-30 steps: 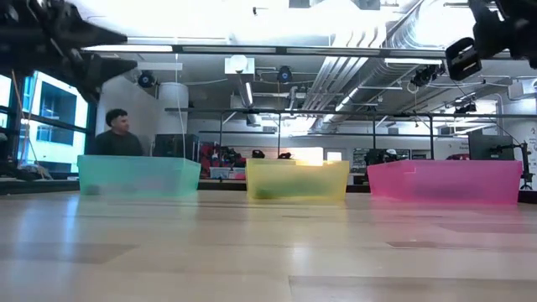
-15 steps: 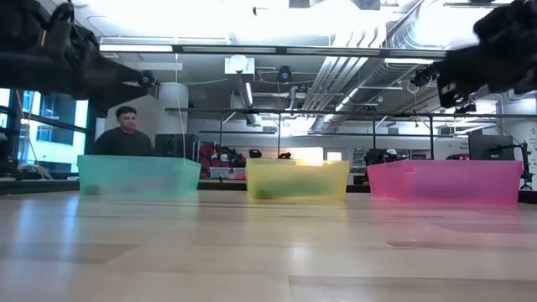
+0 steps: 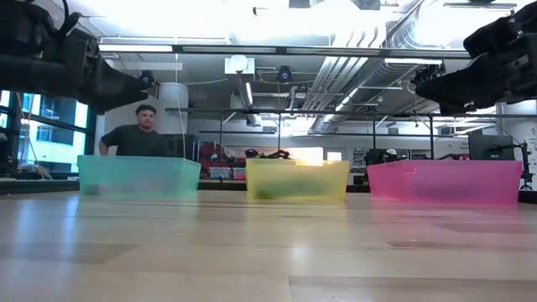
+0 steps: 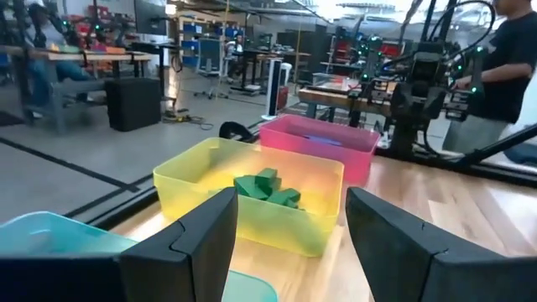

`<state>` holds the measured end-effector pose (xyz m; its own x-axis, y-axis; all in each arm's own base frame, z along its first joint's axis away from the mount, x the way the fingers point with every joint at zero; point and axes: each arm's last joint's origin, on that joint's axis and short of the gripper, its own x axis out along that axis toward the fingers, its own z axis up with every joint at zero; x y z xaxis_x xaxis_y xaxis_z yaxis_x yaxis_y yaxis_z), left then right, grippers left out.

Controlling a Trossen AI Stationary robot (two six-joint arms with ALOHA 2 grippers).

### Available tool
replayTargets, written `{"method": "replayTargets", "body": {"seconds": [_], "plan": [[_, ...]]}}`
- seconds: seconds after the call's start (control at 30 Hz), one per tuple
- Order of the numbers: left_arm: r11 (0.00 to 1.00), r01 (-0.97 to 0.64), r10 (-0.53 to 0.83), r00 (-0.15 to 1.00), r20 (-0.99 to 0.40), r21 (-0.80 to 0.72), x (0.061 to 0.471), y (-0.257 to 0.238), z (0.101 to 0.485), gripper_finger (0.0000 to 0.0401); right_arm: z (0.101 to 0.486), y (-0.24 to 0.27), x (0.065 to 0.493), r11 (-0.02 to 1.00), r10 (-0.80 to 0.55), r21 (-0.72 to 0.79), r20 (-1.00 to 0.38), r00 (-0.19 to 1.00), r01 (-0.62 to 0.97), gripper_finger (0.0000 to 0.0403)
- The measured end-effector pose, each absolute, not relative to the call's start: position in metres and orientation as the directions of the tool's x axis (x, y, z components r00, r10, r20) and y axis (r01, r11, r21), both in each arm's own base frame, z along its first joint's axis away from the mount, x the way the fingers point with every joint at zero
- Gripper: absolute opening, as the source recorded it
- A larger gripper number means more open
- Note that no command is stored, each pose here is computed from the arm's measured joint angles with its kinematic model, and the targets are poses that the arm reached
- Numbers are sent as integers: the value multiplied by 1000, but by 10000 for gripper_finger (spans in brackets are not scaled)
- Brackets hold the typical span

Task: Sort blocks
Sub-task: Return to Home Position

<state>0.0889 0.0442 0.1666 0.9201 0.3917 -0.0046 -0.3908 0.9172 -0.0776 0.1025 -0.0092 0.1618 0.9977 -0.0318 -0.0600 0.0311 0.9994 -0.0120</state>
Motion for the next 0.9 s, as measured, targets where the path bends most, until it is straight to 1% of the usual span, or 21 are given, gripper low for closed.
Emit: {"method": "replayTargets", "body": {"seconds": [0.17, 0.27, 0.4, 0.47, 0.53, 0.9], "plan": [[921, -387, 387, 922, -5, -51, 89, 44, 167, 209, 162, -9, 103, 999, -29, 12, -59, 998, 30, 82], [932, -360, 360, 933, -3, -48, 90, 42, 167, 209, 162, -9, 103, 996, -31, 78, -60, 998, 36, 82], [963, -262, 263, 965, 9, -63, 92, 37, 168, 209, 162, -9, 103, 982, -31, 183, -63, 998, 42, 82], [972, -217, 219, 976, 13, -86, 93, 34, 168, 209, 161, -9, 103, 976, -32, 211, -63, 998, 44, 82], [975, -202, 204, 979, 12, -94, 94, 32, 168, 209, 161, -9, 103, 972, -32, 231, -63, 997, 46, 82], [977, -189, 189, 982, -7, -101, 95, 30, 167, 209, 161, -9, 103, 972, -32, 230, -64, 997, 46, 82]]}}
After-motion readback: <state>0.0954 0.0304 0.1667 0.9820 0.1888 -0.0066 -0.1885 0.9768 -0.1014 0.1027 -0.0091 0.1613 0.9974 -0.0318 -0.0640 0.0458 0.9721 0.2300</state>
